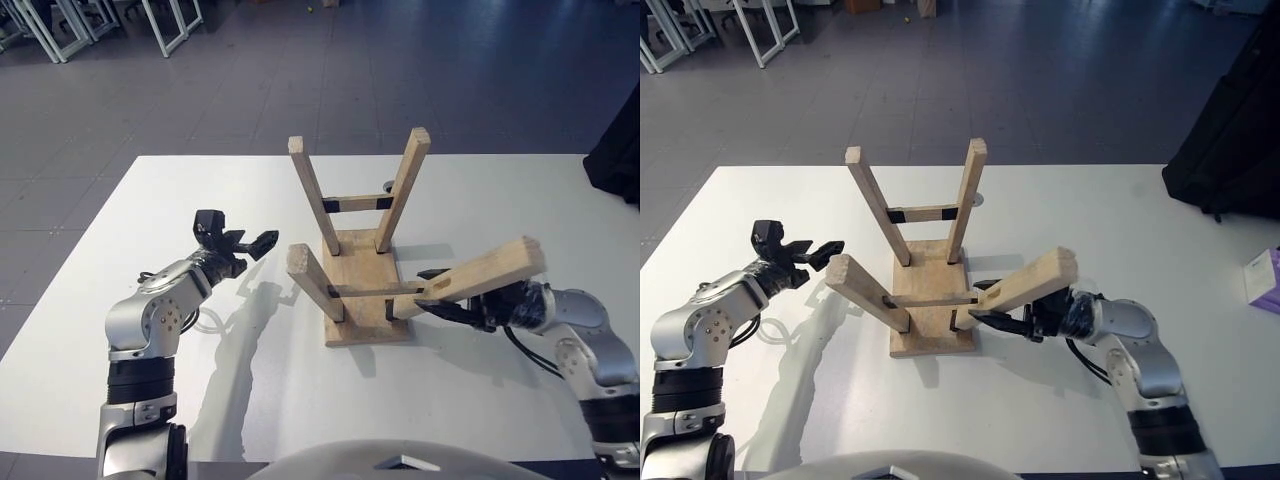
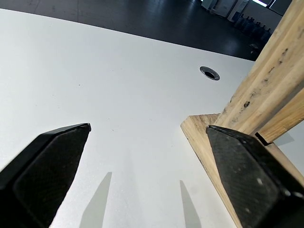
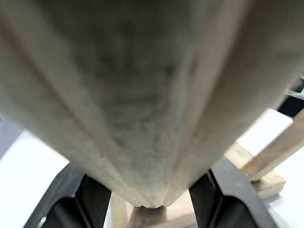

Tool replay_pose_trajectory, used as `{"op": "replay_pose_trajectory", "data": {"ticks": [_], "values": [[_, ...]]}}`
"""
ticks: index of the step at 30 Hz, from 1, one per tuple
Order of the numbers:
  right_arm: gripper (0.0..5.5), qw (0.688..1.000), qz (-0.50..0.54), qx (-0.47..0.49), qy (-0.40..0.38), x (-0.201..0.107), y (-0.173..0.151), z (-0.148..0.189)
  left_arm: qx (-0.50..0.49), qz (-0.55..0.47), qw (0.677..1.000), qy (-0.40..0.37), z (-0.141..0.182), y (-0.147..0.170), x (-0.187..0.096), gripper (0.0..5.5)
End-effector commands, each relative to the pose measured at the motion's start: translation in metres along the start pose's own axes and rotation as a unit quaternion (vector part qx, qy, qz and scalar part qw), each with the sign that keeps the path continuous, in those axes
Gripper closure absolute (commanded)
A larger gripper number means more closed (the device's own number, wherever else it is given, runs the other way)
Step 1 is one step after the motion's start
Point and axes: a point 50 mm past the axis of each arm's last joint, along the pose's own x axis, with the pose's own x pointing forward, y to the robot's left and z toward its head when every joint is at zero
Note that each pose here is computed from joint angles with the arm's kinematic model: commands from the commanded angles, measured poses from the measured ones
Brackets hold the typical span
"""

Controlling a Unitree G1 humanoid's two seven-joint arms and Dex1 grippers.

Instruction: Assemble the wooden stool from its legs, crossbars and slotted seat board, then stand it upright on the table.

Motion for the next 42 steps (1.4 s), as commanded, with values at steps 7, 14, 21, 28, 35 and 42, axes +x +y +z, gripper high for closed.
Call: {"op": "replay_pose_trajectory", "data": {"ticks": [7,14,21,28,35,42], "values": [[3.47,0.995,0.082,-0.036,0.043,-0.002,-0.007,-0.010,-0.002,-0.007,1.000,0.000,-0.001,-0.005,0.003,1.00],[3.47,0.993,0.099,-0.030,0.052,-0.003,-0.003,-0.009,-0.004,-0.003,1.000,-0.004,-0.001,-0.004,0.003,1.00],[3.47,0.991,0.083,-0.011,0.105,0.002,-0.005,-0.024,-0.001,-0.005,1.000,-0.006,0.000,-0.005,0.006,1.00],[3.47,0.984,0.088,0.050,0.146,0.009,-0.013,-0.017,-0.001,-0.002,1.000,-0.004,-0.003,-0.004,0.003,1.00],[3.47,0.988,0.041,0.010,0.150,0.023,-0.017,-0.008,-0.005,0.015,1.000,-0.001,-0.004,0.004,-0.003,1.00],[3.47,0.975,-0.033,0.007,0.221,0.027,-0.020,-0.019,-0.008,0.023,1.000,0.001,-0.004,0.006,-0.006,1.00]]}}
